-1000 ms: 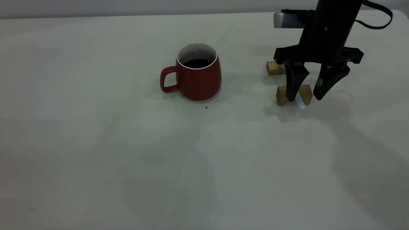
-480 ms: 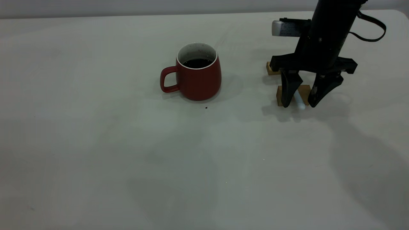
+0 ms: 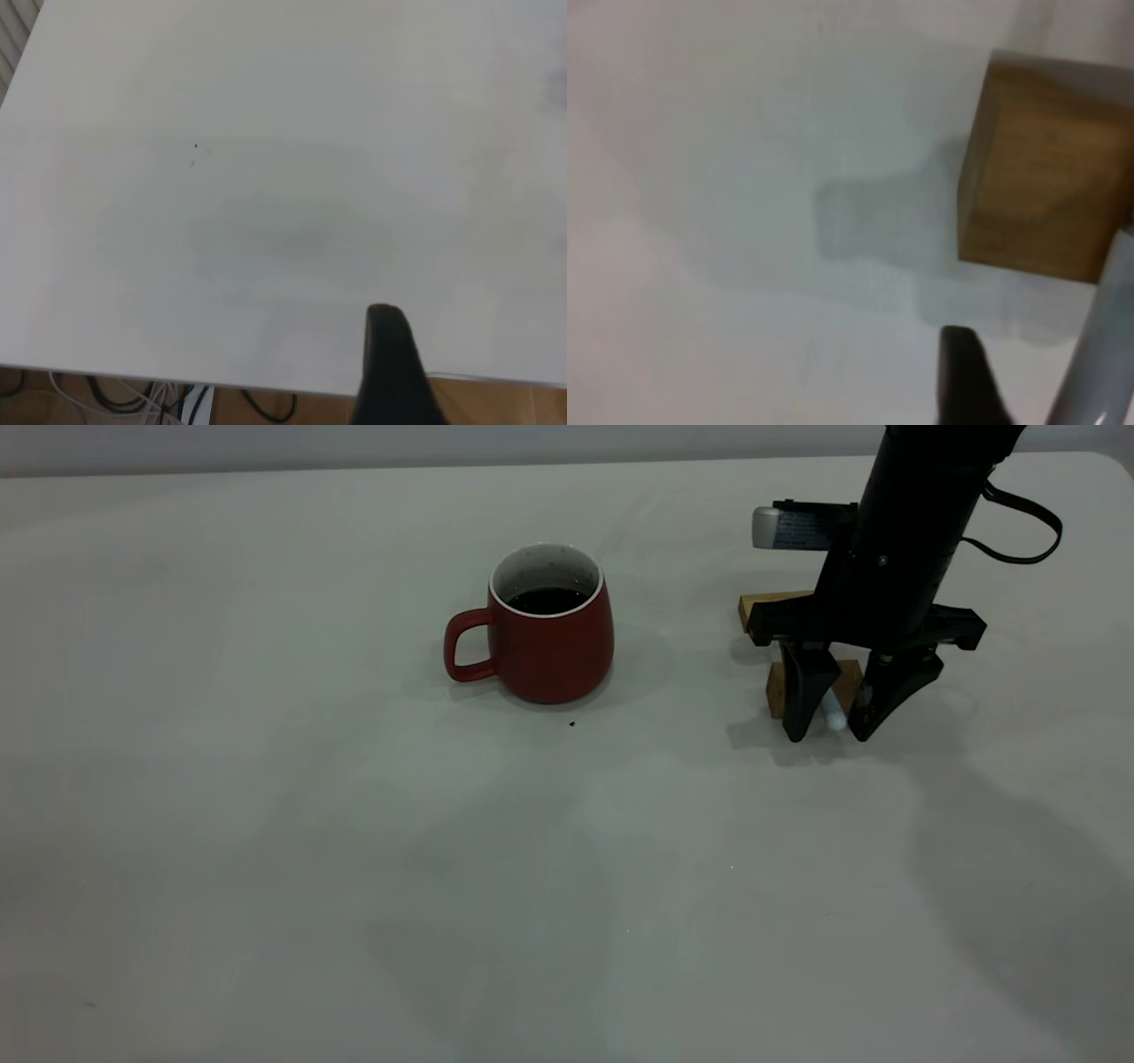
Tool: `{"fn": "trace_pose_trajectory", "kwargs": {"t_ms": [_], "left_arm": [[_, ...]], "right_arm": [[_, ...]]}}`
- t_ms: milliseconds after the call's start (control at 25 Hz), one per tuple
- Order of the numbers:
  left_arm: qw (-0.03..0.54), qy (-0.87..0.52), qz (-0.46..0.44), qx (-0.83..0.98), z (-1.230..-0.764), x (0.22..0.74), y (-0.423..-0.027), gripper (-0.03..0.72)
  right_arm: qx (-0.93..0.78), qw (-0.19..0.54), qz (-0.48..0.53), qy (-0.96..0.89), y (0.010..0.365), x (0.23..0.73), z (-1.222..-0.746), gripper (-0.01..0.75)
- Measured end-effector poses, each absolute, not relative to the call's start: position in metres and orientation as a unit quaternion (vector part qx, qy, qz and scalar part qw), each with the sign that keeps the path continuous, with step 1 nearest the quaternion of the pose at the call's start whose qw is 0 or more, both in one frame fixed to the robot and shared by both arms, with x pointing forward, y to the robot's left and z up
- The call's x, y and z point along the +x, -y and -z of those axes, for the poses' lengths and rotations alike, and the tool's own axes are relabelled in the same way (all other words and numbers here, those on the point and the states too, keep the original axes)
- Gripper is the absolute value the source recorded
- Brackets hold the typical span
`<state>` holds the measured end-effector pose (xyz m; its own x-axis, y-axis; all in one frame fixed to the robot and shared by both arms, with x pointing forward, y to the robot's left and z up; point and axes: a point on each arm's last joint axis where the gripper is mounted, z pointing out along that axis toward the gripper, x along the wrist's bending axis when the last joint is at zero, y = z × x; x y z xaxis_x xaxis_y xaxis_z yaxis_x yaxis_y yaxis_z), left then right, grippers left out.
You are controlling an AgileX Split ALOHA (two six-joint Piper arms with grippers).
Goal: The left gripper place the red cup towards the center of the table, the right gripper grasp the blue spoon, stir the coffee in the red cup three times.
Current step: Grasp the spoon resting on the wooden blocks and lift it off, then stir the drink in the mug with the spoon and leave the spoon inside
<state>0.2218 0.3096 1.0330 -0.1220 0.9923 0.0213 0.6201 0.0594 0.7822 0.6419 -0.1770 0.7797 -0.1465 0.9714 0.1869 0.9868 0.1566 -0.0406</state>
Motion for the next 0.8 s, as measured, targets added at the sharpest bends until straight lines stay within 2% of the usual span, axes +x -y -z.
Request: {"fn": "trace_pose_trajectory", "kwargs": {"t_ms": [120,200,240,440,640,800], "left_arm": [[0.281,-0.672,-0.332,0.6,-1.033,0.222,-0.31,0.551],[0.281,-0.672,-0.332,0.6,-1.033,0.222,-0.31,0.551],[0.281,-0.672,-0.332,0.6,-1.033,0.222,-0.31,0.551],[0.281,-0.672,-0.332,0.6,-1.033,0.222,-0.31,0.551],[0.281,-0.672,-0.332,0.6,-1.033,0.222,-0.31,0.551],[0.281,-0.672,-0.332,0.6,-1.033,0.222,-0.31,0.551]], "right_arm": [[-0.648,0.085,0.045,0.756,0.177,0.642,-0.78,0.299],[-0.648,0.085,0.045,0.756,0.177,0.642,-0.78,0.161],[-0.648,0.086,0.044,0.756,0.177,0.642,-0.78,0.131],[-0.643,0.098,0.036,0.759,0.176,0.641,-0.793,0.136],[-0.643,0.112,0.067,0.755,0.17,0.646,-0.846,0.136],[-0.668,0.188,0.136,0.707,0.152,0.648,-0.881,0.136]]}}
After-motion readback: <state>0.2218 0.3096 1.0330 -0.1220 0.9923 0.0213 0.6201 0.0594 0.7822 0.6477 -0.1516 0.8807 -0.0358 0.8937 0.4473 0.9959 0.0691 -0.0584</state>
